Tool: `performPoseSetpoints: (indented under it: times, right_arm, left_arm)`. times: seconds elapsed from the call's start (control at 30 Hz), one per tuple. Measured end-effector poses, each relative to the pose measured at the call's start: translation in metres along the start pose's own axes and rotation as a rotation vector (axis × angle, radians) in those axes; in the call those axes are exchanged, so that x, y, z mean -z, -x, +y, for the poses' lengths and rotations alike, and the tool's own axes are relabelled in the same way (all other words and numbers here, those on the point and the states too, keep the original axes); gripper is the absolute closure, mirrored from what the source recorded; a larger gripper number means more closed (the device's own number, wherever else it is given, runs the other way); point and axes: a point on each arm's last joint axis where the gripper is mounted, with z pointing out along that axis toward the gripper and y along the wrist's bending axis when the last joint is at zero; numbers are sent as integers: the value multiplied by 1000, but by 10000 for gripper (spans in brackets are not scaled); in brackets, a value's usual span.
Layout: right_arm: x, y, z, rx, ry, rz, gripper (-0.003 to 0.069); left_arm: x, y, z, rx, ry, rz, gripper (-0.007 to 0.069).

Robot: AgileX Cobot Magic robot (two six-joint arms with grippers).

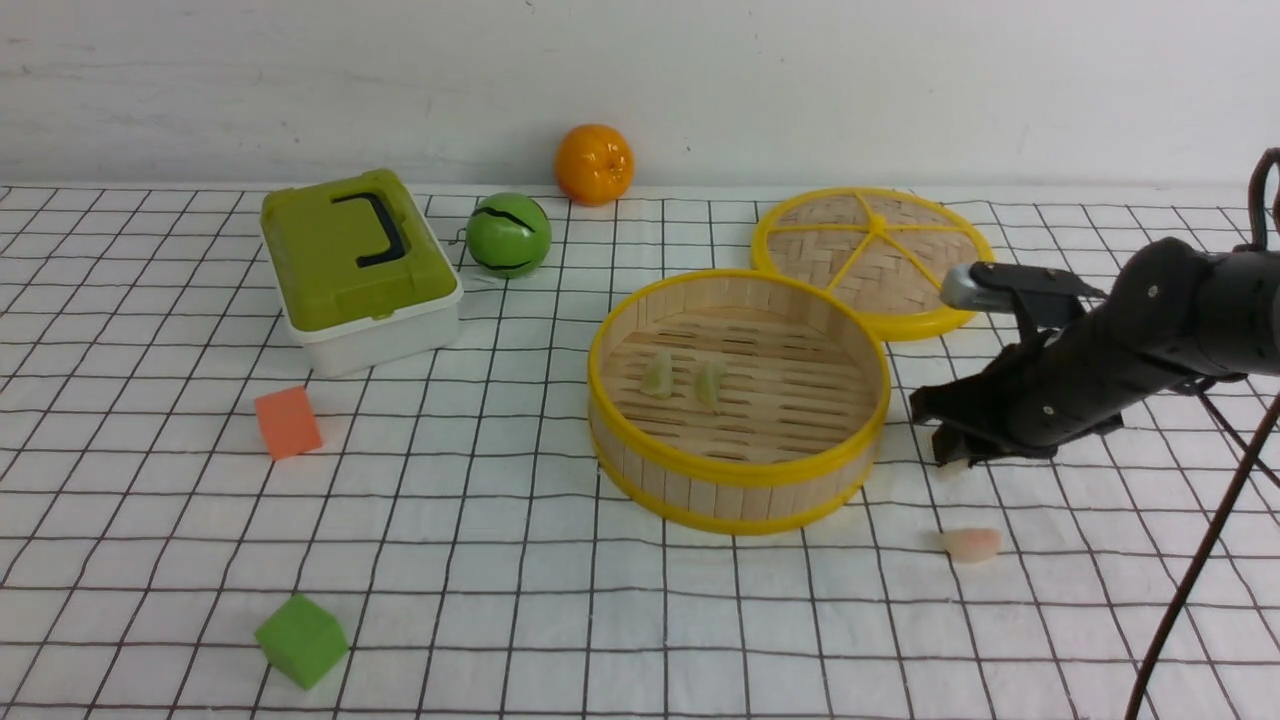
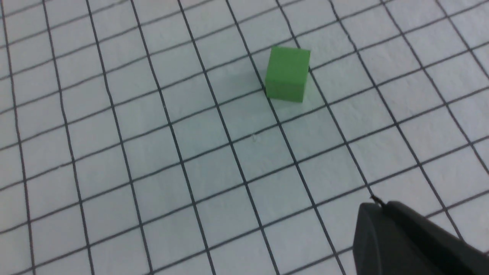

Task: Put the dumplings into the steamer on the table with the white tablecloth.
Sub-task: 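Reach for and grasp a dumpling lying on the table beside the steamer, then place the dumpling in the bamboo steamer basket with the right gripper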

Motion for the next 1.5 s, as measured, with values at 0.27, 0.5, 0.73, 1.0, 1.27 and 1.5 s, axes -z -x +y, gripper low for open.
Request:
performPoseSetpoints:
  times: [0.27,0.5,0.73,1.0,1.27,1.5]
  right_arm:
    - [25,10,5,97,-10,-44,496]
    - [83,52,44,95,75,-250,496]
    - [39,37,103,164,170,-216,496]
    - [-17,19,100,32,186,-136,496]
    - [-12,20,103,17,203,-133,340]
    - [80,36,101,161,242,-144,258]
  left_arm:
    - [-3,-30,-1,-12,1,-224,637]
    - [1,-35,4,-50,51,-318,637]
    - [1,-35,4,-56,57,-320,637]
    - [1,-35,4,-11,51,-321,634]
    - [1,-35,4,-7,50,-320,629]
    - [1,-36,5,-6,52,-313,625]
